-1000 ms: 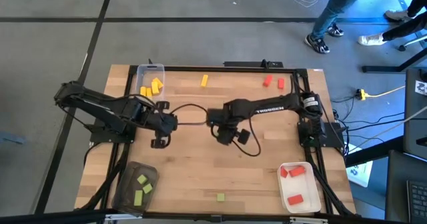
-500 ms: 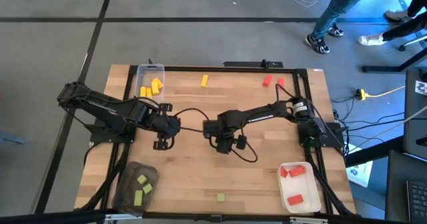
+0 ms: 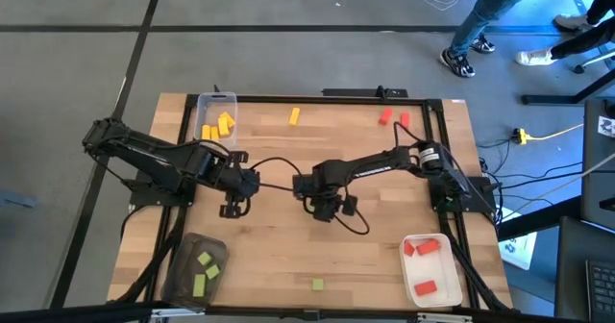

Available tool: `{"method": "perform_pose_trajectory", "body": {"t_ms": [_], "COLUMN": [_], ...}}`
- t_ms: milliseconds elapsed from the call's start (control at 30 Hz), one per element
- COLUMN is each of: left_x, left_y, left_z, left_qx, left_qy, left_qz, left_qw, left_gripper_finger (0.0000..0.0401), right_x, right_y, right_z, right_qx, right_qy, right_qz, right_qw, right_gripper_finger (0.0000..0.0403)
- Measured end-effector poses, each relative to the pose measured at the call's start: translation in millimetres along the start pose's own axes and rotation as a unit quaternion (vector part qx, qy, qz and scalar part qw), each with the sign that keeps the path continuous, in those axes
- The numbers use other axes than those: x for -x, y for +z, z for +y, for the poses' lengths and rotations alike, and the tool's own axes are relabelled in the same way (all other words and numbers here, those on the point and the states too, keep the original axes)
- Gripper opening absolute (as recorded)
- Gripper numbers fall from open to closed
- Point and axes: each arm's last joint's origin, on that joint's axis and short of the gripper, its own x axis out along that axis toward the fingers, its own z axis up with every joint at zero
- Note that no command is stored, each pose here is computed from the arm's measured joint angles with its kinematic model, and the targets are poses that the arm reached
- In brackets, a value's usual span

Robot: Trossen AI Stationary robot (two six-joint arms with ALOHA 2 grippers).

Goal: Sort & place blocks by color
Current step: Put the green block into the black bin

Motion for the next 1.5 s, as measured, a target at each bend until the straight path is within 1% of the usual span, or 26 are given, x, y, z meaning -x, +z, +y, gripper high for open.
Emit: {"method": "perform_pose_trajectory", "body": {"t_ms": [100, 200, 367, 467, 500, 600, 700, 800, 900, 1033, 1100, 1200, 1267, 1367, 1433, 1500], "left_x": [0, 0, 0, 0, 0, 0, 0, 0, 0, 0, 1, 2, -1, -13, -20, -32], "left_y": [0, 0, 0, 2, 3, 3, 6, 9, 9, 10, 13, 18, 23, 34, 43, 49], "left_z": [0, 0, 0, 0, 0, 0, 0, 1, 0, 0, 0, -1, -3, -4, -4, -4], "left_qx": [-0.001, -0.003, -0.026, -0.026, -0.030, -0.072, -0.096, -0.113, -0.122, -0.121, -0.126, -0.165, -0.203, -0.267, -0.301, -0.341], "left_qy": [0.000, 0.000, 0.000, 0.000, 0.000, 0.002, 0.020, 0.035, 0.025, 0.027, 0.030, 0.031, 0.034, 0.048, 0.061, 0.066], "left_qz": [0.000, 0.000, -0.002, -0.012, -0.014, -0.017, -0.030, -0.045, -0.046, -0.052, -0.067, -0.091, -0.106, -0.115, -0.130, -0.125], "left_qw": [1.000, 1.000, 1.000, 1.000, 0.999, 0.997, 0.995, 0.992, 0.991, 0.991, 0.989, 0.982, 0.973, 0.956, 0.943, 0.929], "left_gripper_finger": [0.0104, 0.0104, 0.0104, 0.0104, 0.0104, 0.0104, 0.0104, 0.0104, 0.0104, 0.0104, 0.0104, 0.0104, 0.0104, 0.0104, 0.0104, 0.0104], "right_x": [10, 29, 61, 84, 92, 120, 146, 172, 202, 238, 255, 278, 292, 310, 320, 327], "right_y": [2, 6, 14, 14, 12, 5, 0, -1, 0, -3, -6, -10, -13, -17, -20, -22], "right_z": [1, 0, -6, -10, -10, -8, -5, -4, 5, 29, 42, 62, 75, 94, 105, 114], "right_qx": [-0.005, -0.008, -0.019, -0.026, -0.034, -0.073, -0.115, -0.149, -0.142, -0.133, -0.143, -0.152, -0.164, -0.178, -0.176, -0.173], "right_qy": [0.020, 0.030, 0.029, 0.025, 0.028, 0.042, 0.051, 0.022, -0.008, -0.041, -0.058, -0.084, -0.098, -0.119, -0.133, -0.145], "right_qz": [0.008, 0.004, -0.052, -0.075, -0.081, -0.105, -0.136, -0.172, -0.213, -0.239, -0.248, -0.262, -0.271, -0.283, -0.290, -0.294], "right_qw": [1.000, 0.999, 0.998, 0.997, 0.996, 0.991, 0.983, 0.974, 0.967, 0.961, 0.956, 0.949, 0.943, 0.935, 0.931, 0.929], "right_gripper_finger": [0.0111, 0.0112, 0.0113, 0.0114, 0.0114, 0.0114, 0.0114, 0.0114, 0.0114, 0.0114, 0.0114, 0.0114, 0.0114, 0.0114, 0.0114, 0.0114]}}
